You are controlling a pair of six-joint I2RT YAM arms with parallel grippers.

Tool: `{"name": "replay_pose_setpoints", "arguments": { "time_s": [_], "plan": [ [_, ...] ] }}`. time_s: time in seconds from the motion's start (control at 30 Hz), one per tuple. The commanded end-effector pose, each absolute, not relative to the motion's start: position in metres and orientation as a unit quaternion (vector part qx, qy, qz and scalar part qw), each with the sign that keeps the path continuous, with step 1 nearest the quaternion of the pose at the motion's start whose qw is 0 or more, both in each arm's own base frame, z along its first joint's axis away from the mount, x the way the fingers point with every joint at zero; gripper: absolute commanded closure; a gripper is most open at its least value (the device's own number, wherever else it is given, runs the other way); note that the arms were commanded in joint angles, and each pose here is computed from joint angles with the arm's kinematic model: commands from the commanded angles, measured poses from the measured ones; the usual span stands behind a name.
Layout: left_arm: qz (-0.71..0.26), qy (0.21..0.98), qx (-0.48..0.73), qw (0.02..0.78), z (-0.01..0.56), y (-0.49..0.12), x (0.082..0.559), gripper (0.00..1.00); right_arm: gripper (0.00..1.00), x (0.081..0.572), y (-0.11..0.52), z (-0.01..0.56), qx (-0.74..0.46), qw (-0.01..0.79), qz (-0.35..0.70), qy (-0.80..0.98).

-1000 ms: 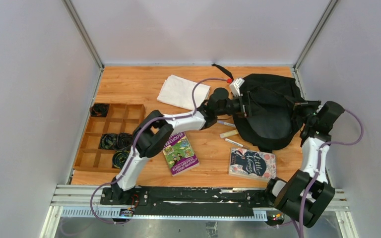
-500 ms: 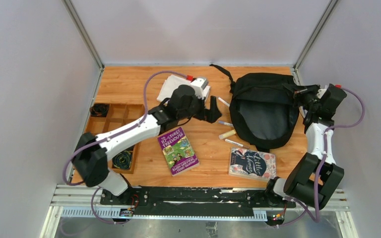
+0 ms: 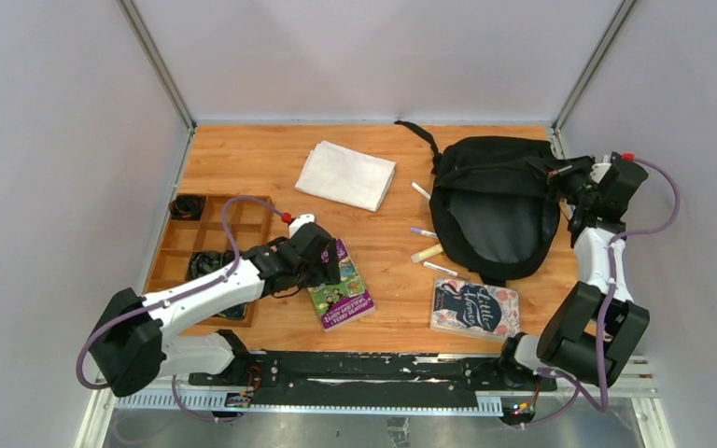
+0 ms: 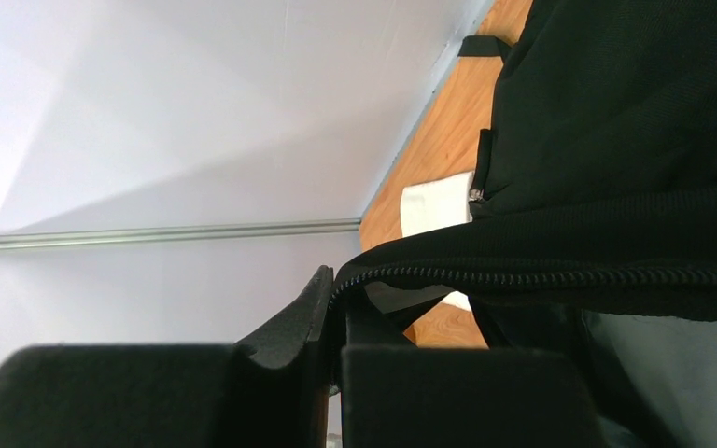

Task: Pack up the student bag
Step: Adjust the book at the center of the board.

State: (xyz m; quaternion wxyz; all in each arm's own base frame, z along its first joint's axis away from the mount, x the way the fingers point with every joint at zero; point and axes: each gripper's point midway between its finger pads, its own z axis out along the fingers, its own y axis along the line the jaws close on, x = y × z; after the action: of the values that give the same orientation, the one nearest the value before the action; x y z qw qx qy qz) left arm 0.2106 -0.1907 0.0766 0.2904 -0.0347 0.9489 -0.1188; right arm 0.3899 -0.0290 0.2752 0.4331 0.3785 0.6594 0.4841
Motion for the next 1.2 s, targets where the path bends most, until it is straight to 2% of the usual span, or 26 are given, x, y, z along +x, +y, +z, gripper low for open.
{"name": "replay_pose_setpoints", "arguments": {
  "time_s": [0.0,0.13,0.23,0.27,0.33,0.37,0.47,0.57,0.77,1.0,1.1,1.17],
  "plan": [
    [-0.117,0.934,-0.094,0.323,0.079,-0.192,0.227,0.07,1.0,0.392,-0.014,0.294,0.322,0.449,0.499,0.667],
    [-0.064,0.947,-0.088,0.303,0.065,-0.186,0.231,0.05,1.0,0.391,-0.01,0.29,0.318,0.444,0.488,0.681],
    [-0.068,0.948,-0.084,0.299,0.058,-0.186,0.229,0.04,1.0,0.387,-0.01,0.276,0.33,0.425,0.456,0.709],
    [-0.075,0.948,-0.081,0.3,0.058,-0.188,0.228,0.03,0.97,0.385,-0.01,0.271,0.332,0.42,0.447,0.717],
    [-0.084,0.948,-0.07,0.3,0.059,-0.191,0.227,0.02,0.68,0.374,-0.009,0.252,0.347,0.394,0.425,0.737],
    [-0.087,0.948,-0.062,0.301,0.06,-0.192,0.227,0.02,0.58,0.367,-0.008,0.245,0.351,0.386,0.413,0.746],
    [-0.097,0.946,-0.042,0.306,0.066,-0.195,0.228,0.01,0.4,0.34,-0.003,0.239,0.347,0.388,0.381,0.764],
    [-0.104,0.945,-0.025,0.31,0.072,-0.195,0.228,0.0,0.36,0.307,0.001,0.245,0.33,0.41,0.34,0.779],
    [-0.089,0.945,-0.028,0.314,0.088,-0.175,0.232,0.0,0.35,0.244,0.021,0.271,0.268,0.457,0.269,0.804],
    [-0.083,0.949,-0.061,0.298,0.083,-0.156,0.224,0.03,0.34,0.223,0.064,0.33,0.142,0.52,0.304,0.785],
    [-0.08,0.952,-0.08,0.285,0.075,-0.151,0.216,0.04,0.32,0.225,0.099,0.323,0.078,0.498,0.35,0.79],
    [-0.081,0.952,-0.092,0.281,0.07,-0.148,0.212,0.05,0.32,0.223,0.142,0.301,0.015,0.45,0.372,0.812]
  ]
}}
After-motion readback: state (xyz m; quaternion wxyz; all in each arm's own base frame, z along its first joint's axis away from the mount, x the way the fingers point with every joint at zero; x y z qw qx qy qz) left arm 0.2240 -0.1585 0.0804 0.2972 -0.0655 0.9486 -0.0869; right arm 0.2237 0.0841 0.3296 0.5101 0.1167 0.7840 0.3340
